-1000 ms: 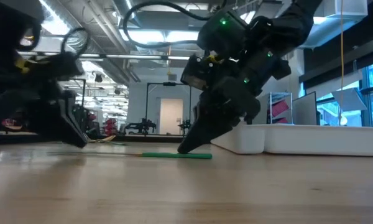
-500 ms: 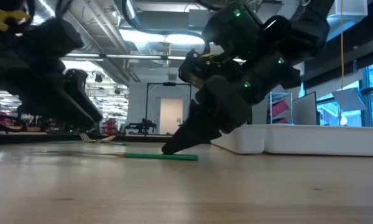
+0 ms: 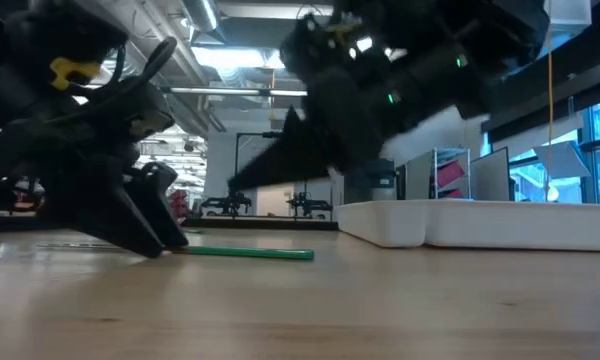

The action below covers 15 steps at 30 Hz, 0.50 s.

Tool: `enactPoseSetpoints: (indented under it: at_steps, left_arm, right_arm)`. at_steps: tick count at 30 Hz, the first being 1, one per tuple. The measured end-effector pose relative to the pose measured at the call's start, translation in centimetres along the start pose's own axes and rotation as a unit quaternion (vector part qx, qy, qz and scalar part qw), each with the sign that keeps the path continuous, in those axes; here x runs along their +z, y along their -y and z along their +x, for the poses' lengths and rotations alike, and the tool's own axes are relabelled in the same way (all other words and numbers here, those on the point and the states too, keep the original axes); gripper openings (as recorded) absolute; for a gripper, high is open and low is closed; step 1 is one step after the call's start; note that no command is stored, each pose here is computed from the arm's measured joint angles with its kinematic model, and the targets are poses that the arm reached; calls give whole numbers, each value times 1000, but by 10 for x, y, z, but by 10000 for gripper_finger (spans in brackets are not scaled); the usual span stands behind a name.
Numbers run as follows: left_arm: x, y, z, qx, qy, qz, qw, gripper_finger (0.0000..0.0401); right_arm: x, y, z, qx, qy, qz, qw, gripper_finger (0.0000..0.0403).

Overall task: Sort silverware
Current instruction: Put the green knife into the silverware tray

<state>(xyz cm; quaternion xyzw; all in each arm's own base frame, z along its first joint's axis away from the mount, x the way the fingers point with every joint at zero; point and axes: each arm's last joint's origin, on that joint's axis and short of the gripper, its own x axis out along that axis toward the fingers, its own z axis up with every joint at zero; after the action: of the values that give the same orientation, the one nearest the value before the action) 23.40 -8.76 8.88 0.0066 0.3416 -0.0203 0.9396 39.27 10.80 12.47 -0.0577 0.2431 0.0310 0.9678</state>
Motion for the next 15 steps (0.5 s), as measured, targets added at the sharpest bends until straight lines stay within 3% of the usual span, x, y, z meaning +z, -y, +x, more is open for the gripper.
enactPoseSetpoints:
  at_steps: [6, 15]
  left_arm:
    - [-10, -2, 11, 3, -23, 11, 1000, 175]
    - [-10, -7, 13, -7, -28, -20, 999, 37]
  right_arm:
    - [21, 2, -10, -8, 31, -2, 1000, 0]
    - [38, -18, -19, 18, 114, -22, 993, 10]
